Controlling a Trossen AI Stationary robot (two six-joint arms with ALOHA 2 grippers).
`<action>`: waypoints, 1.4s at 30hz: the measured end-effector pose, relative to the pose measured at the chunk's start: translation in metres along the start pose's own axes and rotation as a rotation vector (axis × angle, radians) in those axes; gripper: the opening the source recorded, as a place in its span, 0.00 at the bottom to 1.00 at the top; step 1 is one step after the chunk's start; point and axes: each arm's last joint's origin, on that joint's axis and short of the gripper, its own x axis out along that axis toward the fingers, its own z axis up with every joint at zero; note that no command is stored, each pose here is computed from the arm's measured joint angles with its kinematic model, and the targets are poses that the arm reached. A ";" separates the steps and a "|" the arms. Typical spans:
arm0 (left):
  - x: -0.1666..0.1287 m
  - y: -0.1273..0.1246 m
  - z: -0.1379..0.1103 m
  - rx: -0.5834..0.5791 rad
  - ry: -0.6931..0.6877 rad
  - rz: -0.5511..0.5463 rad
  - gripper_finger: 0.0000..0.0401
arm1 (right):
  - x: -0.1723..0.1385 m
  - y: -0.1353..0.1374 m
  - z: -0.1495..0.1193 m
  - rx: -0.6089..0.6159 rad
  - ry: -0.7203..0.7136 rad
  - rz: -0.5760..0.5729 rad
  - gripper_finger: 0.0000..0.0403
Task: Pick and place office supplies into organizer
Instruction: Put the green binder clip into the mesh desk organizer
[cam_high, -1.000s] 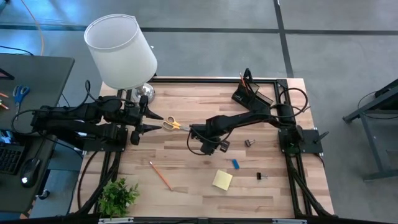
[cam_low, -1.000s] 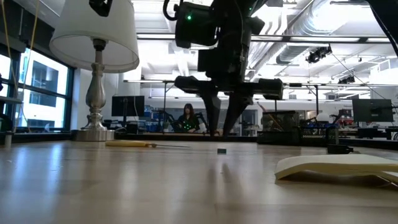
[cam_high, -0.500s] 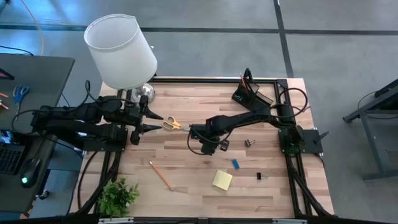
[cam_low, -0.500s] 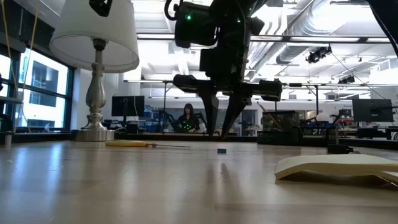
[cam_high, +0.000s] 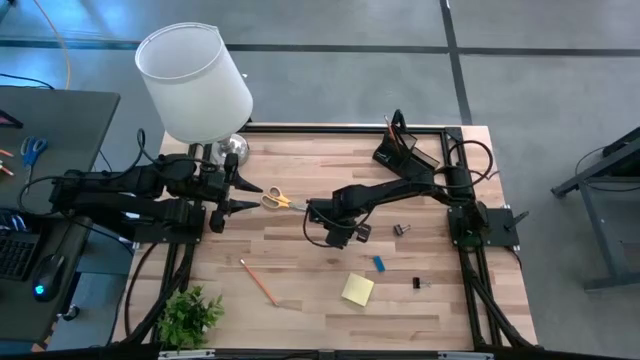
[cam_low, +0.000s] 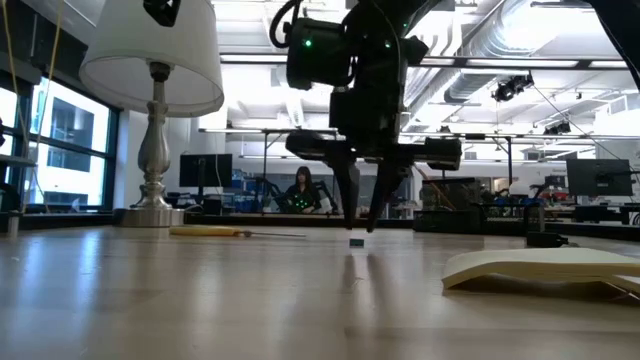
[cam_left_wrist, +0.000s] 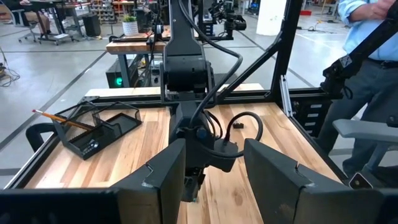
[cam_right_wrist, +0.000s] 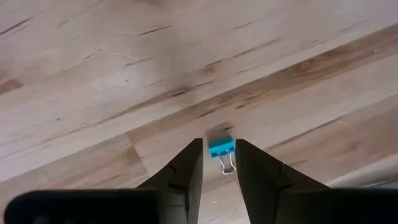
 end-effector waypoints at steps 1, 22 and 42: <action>0.000 0.000 0.000 0.000 0.000 0.000 0.38 | 0.001 0.001 0.000 -0.001 0.001 0.002 0.22; 0.000 0.000 0.000 0.005 0.000 0.000 0.38 | 0.002 -0.003 -0.002 -0.019 -0.032 -0.026 0.22; 0.000 0.000 0.000 0.004 0.003 0.000 0.38 | 0.013 0.002 -0.017 0.058 -0.064 -0.008 0.22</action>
